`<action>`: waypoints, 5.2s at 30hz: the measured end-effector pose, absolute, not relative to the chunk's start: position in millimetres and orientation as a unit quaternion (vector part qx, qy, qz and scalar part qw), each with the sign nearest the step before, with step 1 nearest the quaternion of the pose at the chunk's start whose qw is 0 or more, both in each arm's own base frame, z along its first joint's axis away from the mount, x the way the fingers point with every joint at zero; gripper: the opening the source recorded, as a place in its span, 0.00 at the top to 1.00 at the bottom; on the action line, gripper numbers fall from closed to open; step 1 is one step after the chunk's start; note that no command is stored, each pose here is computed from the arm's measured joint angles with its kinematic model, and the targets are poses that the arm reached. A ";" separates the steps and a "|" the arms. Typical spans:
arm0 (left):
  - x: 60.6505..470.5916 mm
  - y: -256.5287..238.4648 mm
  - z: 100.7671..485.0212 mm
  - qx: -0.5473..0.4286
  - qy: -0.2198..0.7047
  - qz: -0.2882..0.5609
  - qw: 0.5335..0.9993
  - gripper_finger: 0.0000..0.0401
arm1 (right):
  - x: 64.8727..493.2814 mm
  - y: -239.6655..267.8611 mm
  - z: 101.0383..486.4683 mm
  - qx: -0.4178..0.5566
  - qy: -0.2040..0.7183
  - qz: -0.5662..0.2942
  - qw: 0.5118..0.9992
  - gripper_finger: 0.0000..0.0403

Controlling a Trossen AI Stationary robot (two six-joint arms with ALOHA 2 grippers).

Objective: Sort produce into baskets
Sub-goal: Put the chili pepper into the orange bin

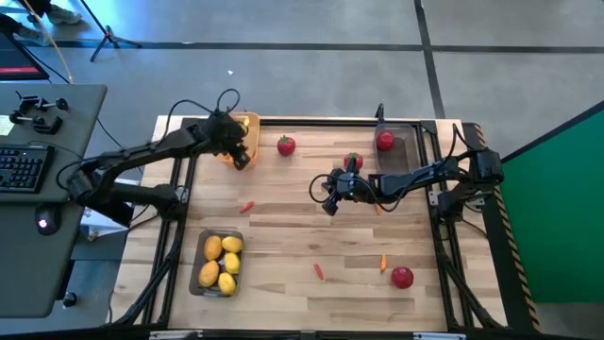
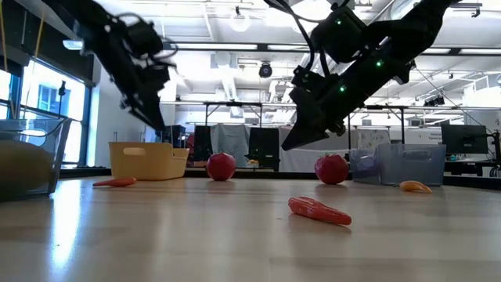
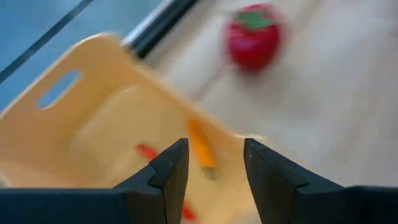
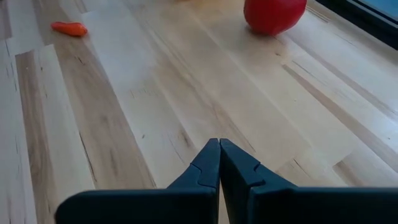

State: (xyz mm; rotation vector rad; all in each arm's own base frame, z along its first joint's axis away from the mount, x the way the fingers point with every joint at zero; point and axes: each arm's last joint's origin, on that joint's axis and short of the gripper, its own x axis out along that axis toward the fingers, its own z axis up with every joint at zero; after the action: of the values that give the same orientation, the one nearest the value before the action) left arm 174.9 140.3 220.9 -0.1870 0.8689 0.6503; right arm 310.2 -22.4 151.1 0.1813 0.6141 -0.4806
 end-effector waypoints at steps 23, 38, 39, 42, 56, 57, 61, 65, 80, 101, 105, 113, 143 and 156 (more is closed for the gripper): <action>223.6 42.4 177.5 -0.146 0.591 0.125 0.783 0.58 | 310.2 -22.3 151.1 0.076 0.302 -0.229 0.922 1.00; 242.1 46.2 137.3 -0.136 0.633 0.130 0.751 0.63 | 310.2 -22.4 151.1 0.076 0.302 -0.229 0.922 1.00; 242.1 46.2 137.3 -0.133 0.634 0.129 0.751 0.65 | 310.2 -22.3 151.1 0.076 0.302 -0.229 0.922 1.00; 241.6 48.0 138.0 -0.130 0.633 0.128 0.752 0.71 | 310.2 -22.4 151.1 0.076 0.302 -0.229 0.922 1.00; 251.0 73.3 194.6 -0.074 0.629 0.159 0.757 0.97 | 310.1 -22.6 151.1 0.075 0.301 -0.234 0.921 1.00; 250.0 76.8 202.3 -0.077 0.626 0.164 0.759 0.98 | 310.1 -22.6 151.1 0.076 0.301 -0.234 0.921 1.00; 239.8 86.1 226.6 -0.103 0.616 0.185 0.759 1.00 | 310.1 -22.6 151.1 0.078 0.300 -0.235 0.921 1.00; 231.5 79.8 227.9 -0.071 0.640 0.148 0.751 0.96 | 310.1 -22.4 151.0 0.079 0.302 -0.231 0.921 1.00; 233.0 5.2 180.3 0.227 0.623 -0.187 0.725 0.71 | 308.9 -22.3 149.5 0.075 0.312 -0.230 0.919 1.00; 224.0 5.5 135.7 0.307 0.640 -0.177 0.682 0.71 | 309.0 -22.3 149.6 0.063 0.314 -0.226 0.920 1.00; 223.8 5.8 135.4 0.303 0.642 -0.174 0.683 0.79 | 309.0 -22.3 149.6 0.062 0.314 -0.225 0.920 1.00; 225.3 7.8 138.4 0.339 0.643 -0.169 0.666 0.99 | 309.0 -22.2 149.6 0.061 0.315 -0.225 0.920 1.00; 235.1 37.6 133.1 0.231 0.698 -0.044 0.676 0.67 | 308.8 -22.2 149.4 0.050 0.318 -0.221 0.920 1.00; 244.2 41.1 145.3 0.223 0.696 -0.045 0.681 0.96 | 308.7 -22.3 149.3 0.050 0.319 -0.221 0.920 1.00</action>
State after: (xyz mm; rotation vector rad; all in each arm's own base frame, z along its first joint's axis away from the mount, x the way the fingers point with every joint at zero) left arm 244.2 41.1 145.3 0.5015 1.5618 -0.1015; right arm 308.7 -22.3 149.3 0.1020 0.6555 -0.4549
